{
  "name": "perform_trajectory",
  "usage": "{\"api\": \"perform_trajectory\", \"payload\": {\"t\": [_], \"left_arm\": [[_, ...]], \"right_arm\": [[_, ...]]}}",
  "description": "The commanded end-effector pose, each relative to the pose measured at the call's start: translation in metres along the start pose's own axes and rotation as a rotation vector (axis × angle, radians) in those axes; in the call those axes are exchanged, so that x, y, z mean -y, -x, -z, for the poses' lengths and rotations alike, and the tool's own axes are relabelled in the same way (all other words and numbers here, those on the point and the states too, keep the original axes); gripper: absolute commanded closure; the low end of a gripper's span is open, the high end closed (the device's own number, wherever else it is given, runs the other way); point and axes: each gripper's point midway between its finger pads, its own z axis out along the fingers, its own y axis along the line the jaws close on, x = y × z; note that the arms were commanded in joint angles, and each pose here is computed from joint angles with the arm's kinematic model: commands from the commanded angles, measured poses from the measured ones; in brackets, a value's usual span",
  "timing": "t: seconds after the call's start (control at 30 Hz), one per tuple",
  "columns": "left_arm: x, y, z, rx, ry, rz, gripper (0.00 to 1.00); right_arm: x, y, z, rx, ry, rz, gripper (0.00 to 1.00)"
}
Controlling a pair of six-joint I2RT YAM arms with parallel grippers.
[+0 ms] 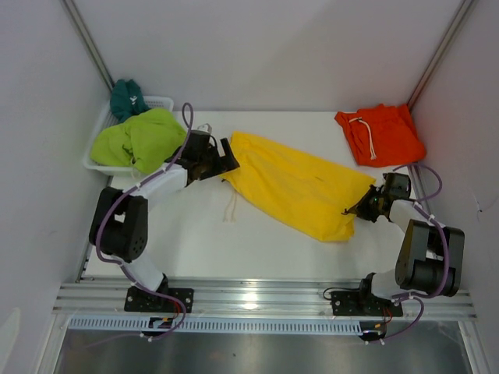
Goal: Fold and stack the shorts
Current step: Fold the shorts
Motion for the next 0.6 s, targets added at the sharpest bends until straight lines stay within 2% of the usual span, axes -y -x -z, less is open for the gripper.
{"api": "perform_trajectory", "payload": {"t": [0.0, 0.13, 0.17, 0.23, 0.33, 0.4, 0.57], "left_arm": [[-0.012, 0.027, 0.010, 0.047, -0.019, -0.009, 0.01], [-0.033, 0.047, -0.006, 0.041, 0.005, 0.024, 0.01], [-0.044, 0.040, -0.018, 0.004, 0.023, 0.038, 0.01], [-0.044, 0.055, -0.024, 0.019, -0.032, 0.035, 0.01], [-0.030, 0.056, -0.048, -0.060, -0.152, 0.015, 0.01], [-0.037, 0.048, -0.067, -0.116, -0.146, 0.013, 0.01], [-0.029, 0.047, -0.084, -0.122, -0.222, 0.017, 0.01]], "right_arm": [[0.012, 0.005, 0.010, 0.039, -0.080, 0.056, 1.00], [0.009, 0.005, 0.008, 0.030, -0.066, 0.061, 1.00], [0.009, 0.005, 0.007, 0.026, -0.062, 0.060, 1.00], [0.006, 0.005, 0.007, 0.025, -0.053, 0.061, 1.00], [0.003, 0.006, 0.007, 0.023, -0.038, 0.061, 1.00], [0.001, 0.006, 0.007, 0.023, -0.028, 0.063, 1.00], [-0.004, 0.006, 0.007, 0.021, -0.004, 0.063, 1.00]]}}
